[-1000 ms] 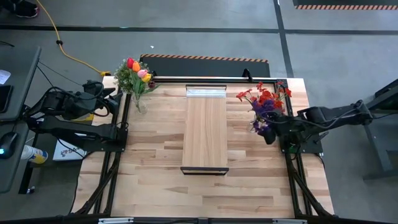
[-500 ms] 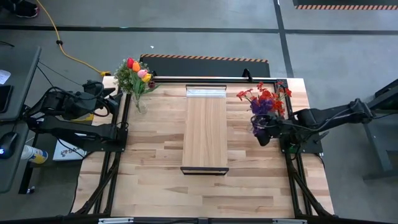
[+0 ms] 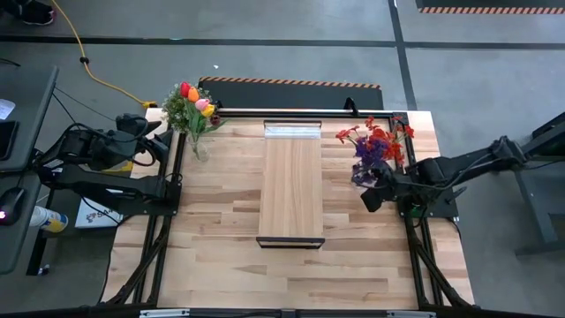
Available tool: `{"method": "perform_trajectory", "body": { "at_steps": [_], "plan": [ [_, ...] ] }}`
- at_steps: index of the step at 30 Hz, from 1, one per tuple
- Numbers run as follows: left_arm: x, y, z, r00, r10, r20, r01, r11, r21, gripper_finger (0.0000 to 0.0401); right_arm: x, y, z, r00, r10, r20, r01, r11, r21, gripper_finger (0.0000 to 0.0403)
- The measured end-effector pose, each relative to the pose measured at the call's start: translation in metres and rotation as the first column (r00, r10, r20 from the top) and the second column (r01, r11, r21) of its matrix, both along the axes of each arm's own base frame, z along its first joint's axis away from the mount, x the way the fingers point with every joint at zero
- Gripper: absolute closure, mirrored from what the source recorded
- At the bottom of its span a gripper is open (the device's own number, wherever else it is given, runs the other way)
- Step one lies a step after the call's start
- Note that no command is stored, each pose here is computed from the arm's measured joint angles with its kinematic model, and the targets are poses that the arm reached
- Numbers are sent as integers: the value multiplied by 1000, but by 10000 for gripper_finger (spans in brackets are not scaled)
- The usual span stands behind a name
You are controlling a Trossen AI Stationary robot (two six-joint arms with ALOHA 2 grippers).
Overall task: Pick and place flowers into a vace then onto a shelf
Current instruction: Put the right transparent flower vase on the shelf
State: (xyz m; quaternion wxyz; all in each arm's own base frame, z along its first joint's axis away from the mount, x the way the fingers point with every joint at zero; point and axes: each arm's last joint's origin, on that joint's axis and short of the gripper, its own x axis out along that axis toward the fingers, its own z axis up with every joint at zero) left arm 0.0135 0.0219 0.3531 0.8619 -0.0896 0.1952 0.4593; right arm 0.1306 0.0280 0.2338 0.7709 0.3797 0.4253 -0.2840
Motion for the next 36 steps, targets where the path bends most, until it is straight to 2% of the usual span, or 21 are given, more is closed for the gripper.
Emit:
{"method": "perform_trajectory", "body": {
  "at_steps": [5,9,13,27,32,36],
  "plan": [
    [0,0,0,1000,-8,-24,9,1000,21,153,-4,9,0,999,33,-5,-33,999,7,173],
    [0,0,0,999,-5,-37,6,999,37,153,-10,13,-2,998,-68,-3,68,997,-23,176],
    [0,0,0,999,-5,-37,6,999,37,153,-12,18,-1,995,-93,29,94,995,-37,174],
    [0,0,0,999,-3,-37,4,999,39,153,8,31,-14,990,-140,10,140,989,-45,185],
    [0,0,0,999,-2,-37,4,999,38,153,5,34,-12,989,-145,33,146,989,-22,184],
    [0,0,0,999,-3,-37,4,999,38,153,3,36,-9,988,-137,73,140,989,-39,188]
  ]
}}
